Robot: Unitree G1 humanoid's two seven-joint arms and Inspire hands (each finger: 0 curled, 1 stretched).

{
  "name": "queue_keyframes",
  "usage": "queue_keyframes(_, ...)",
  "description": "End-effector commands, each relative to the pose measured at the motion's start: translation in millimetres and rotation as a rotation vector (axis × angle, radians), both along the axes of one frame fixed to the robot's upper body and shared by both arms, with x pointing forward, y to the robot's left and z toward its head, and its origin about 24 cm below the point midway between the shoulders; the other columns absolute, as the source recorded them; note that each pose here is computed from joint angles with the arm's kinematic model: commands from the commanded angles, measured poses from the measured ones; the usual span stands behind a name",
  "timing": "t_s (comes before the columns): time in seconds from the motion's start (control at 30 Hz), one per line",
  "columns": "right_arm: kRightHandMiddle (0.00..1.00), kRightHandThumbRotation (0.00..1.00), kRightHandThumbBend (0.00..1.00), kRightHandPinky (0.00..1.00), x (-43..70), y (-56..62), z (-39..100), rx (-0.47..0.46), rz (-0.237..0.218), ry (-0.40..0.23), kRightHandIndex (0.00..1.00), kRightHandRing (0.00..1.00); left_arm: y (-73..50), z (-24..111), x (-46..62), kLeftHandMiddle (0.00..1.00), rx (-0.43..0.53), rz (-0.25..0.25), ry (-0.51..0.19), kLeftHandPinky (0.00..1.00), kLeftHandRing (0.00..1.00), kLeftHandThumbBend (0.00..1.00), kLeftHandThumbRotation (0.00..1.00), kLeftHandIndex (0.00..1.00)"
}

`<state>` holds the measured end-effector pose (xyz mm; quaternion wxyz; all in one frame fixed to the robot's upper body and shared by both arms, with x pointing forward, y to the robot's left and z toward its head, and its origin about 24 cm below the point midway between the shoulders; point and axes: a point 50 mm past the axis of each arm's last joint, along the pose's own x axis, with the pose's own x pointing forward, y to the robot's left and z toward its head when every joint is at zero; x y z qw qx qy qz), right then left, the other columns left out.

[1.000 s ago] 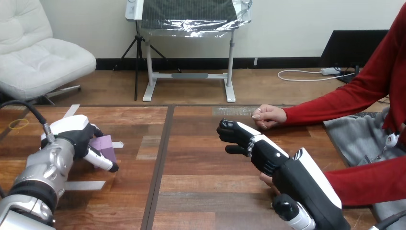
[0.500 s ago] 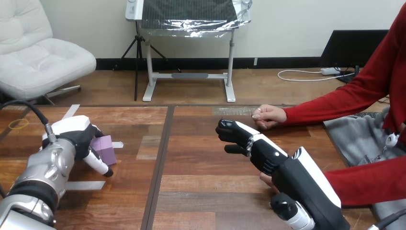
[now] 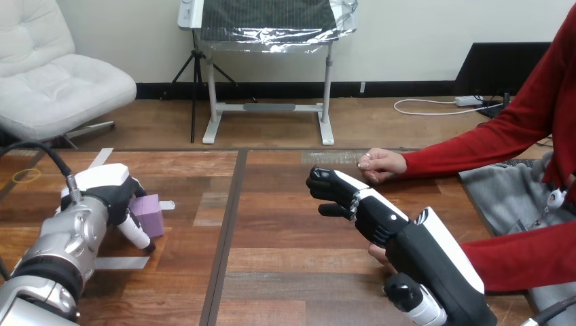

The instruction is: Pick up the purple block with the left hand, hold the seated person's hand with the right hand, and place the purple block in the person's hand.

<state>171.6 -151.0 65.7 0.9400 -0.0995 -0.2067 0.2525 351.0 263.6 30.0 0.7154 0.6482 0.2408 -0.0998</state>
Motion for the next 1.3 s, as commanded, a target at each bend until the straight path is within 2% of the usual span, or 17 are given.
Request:
queue_keyframes(0.0,0.89,1.00,1.00,0.84,4.9,-0.5,15.3,0.023,-0.012,-0.082,0.89,0.89,-10.4,33.7,21.8,0.79,0.020,-0.046,-0.116,0.61,0.77,0.73,0.08,0.76)
queue_keyframes(0.53,0.89,1.00,1.00,0.84,4.6,-0.1,15.5,0.025,-0.015,-0.076,0.89,0.89,-10.3,33.0,21.0,0.72,-0.013,-0.036,-0.157,0.55,0.68,0.72,0.01,0.70)
queue_keyframes(0.67,0.89,1.00,1.00,0.84,4.8,0.0,15.5,0.024,-0.015,-0.077,0.89,0.89,-10.7,33.1,21.0,0.67,-0.039,-0.028,-0.174,0.49,0.60,0.72,0.00,0.67)
queue_keyframes(1.03,0.89,1.00,1.00,0.84,5.2,-0.4,14.9,0.024,-0.019,-0.075,0.89,0.89,-11.2,32.0,20.2,0.56,-0.053,-0.031,-0.197,0.39,0.48,0.70,0.00,0.62)
queue_keyframes(1.27,0.89,1.00,1.00,0.84,5.5,-0.5,14.9,0.026,-0.017,-0.076,0.89,0.89,-11.3,31.3,19.4,0.45,-0.069,-0.032,-0.220,0.27,0.35,0.67,0.00,0.54)
